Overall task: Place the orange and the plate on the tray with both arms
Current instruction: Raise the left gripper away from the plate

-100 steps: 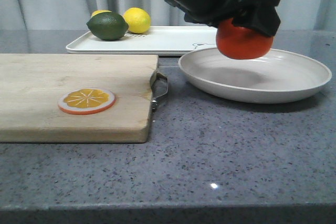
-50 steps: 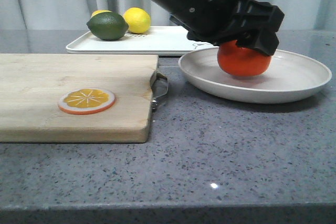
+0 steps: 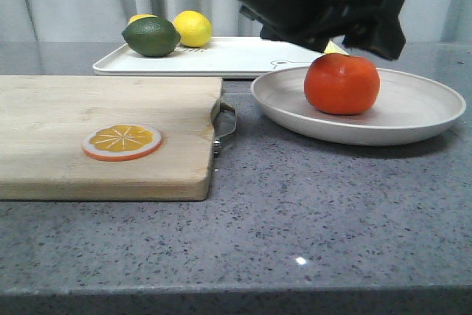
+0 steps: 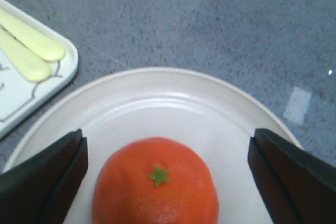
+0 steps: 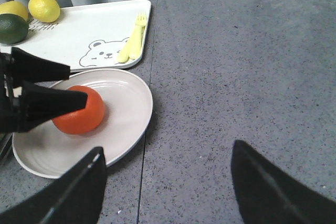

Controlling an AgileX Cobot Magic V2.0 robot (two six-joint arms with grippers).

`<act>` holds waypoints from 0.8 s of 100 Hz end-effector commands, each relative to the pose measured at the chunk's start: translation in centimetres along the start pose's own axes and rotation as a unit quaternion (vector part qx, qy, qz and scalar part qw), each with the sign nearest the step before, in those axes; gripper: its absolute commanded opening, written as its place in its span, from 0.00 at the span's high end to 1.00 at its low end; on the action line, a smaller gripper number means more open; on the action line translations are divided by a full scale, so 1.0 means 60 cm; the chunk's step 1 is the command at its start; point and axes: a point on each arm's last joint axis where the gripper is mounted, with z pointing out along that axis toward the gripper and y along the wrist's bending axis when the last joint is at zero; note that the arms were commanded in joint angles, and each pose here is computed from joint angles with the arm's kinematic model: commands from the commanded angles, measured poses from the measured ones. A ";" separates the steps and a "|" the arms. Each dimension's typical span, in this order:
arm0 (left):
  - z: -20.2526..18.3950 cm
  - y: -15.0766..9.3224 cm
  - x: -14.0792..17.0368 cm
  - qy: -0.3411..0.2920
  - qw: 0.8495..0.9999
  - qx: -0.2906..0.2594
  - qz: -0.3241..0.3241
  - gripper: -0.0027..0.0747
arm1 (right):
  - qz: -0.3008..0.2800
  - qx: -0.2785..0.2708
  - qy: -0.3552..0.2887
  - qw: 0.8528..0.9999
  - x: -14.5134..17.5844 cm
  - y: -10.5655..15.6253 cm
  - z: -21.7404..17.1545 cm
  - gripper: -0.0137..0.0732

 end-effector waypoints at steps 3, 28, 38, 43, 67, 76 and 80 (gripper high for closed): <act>-0.070 -0.014 -0.078 -0.084 0.996 -0.025 0.002 0.19 | -0.005 -0.001 -0.040 0.999 -0.025 0.003 -0.003 0.25; -0.169 0.002 -0.079 -0.123 0.987 -0.105 0.009 0.19 | -0.005 0.000 -0.031 0.999 -0.022 0.003 -0.003 0.25; -0.214 0.013 -0.056 -0.124 0.983 -0.138 0.002 0.19 | -0.005 0.001 -0.027 1.000 -0.021 0.003 -0.003 0.25; -0.239 0.017 -0.045 -0.128 0.979 -0.156 -0.002 0.19 | -0.005 0.001 -0.025 1.000 -0.020 0.003 -0.003 0.25; -0.369 0.022 0.018 -0.156 0.961 -0.229 -0.005 0.20 | -0.005 0.002 -0.015 1.000 -0.017 0.002 -0.003 0.25; -0.406 0.018 0.049 -0.164 0.954 -0.250 -0.009 0.21 | -0.005 0.003 -0.015 1.000 -0.017 0.002 -0.003 0.25; -0.424 0.015 0.063 -0.169 0.951 -0.259 -0.010 0.21 | -0.005 0.003 -0.015 1.000 -0.017 0.002 -0.003 0.25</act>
